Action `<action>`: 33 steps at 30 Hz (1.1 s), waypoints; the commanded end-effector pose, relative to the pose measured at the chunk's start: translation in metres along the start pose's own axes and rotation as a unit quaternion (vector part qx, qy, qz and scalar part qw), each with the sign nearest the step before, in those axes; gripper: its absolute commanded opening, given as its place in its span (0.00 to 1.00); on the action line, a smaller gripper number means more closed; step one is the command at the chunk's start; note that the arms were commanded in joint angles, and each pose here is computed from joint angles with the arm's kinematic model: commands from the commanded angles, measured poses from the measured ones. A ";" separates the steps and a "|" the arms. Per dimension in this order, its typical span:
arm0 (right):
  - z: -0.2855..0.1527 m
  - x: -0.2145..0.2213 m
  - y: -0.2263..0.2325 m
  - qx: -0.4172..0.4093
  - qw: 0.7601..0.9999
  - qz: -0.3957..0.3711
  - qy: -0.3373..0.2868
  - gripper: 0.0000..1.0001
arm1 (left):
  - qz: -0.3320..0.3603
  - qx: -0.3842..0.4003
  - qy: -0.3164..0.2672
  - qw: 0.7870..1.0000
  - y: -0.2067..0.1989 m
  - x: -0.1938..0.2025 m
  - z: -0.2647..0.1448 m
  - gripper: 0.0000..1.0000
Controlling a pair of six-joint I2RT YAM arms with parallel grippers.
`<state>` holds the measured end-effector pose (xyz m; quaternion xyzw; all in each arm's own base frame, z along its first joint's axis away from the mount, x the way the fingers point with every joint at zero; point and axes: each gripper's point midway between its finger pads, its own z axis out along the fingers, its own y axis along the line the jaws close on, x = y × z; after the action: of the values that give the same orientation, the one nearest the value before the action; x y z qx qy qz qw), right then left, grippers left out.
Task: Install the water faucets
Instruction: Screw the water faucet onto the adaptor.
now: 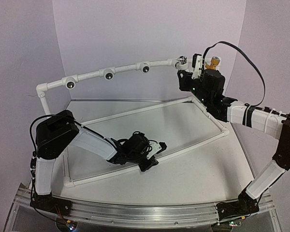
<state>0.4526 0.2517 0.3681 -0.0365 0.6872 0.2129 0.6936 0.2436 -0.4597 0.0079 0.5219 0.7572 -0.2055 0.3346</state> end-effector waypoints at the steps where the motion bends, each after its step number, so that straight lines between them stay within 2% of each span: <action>1: 0.005 0.012 -0.054 0.106 0.989 -0.105 0.019 0.00 | -0.028 0.033 0.243 0.969 -0.035 0.163 0.005 0.00; 2: 0.003 0.012 -0.053 0.104 0.986 -0.126 0.022 0.05 | -0.028 0.033 0.242 0.969 -0.035 0.163 0.005 0.00; 8: -0.008 0.011 -0.052 0.106 0.969 -0.222 0.033 0.60 | -0.028 0.033 0.242 0.969 -0.035 0.163 0.005 0.00; 17: -0.028 0.004 -0.027 0.043 0.935 -0.350 0.043 0.98 | -0.028 0.034 0.243 0.969 -0.035 0.163 0.005 0.00; 20: -0.038 0.002 -0.020 0.021 0.927 -0.373 0.041 0.98 | -0.028 0.035 0.242 0.969 -0.035 0.162 0.005 0.00; 27: -0.060 -0.013 -0.014 0.000 0.940 -0.331 0.083 0.98 | -0.027 0.037 0.242 0.969 -0.036 0.163 0.005 0.00; 33: -0.072 -0.026 0.003 -0.043 0.942 -0.317 0.102 0.98 | -0.026 0.038 0.243 0.969 -0.036 0.163 0.005 0.00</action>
<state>0.4030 0.2168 0.3490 -0.3003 0.7081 -0.0354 0.6381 0.2396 -0.4617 0.0075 0.5221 0.7573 -0.2054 0.3342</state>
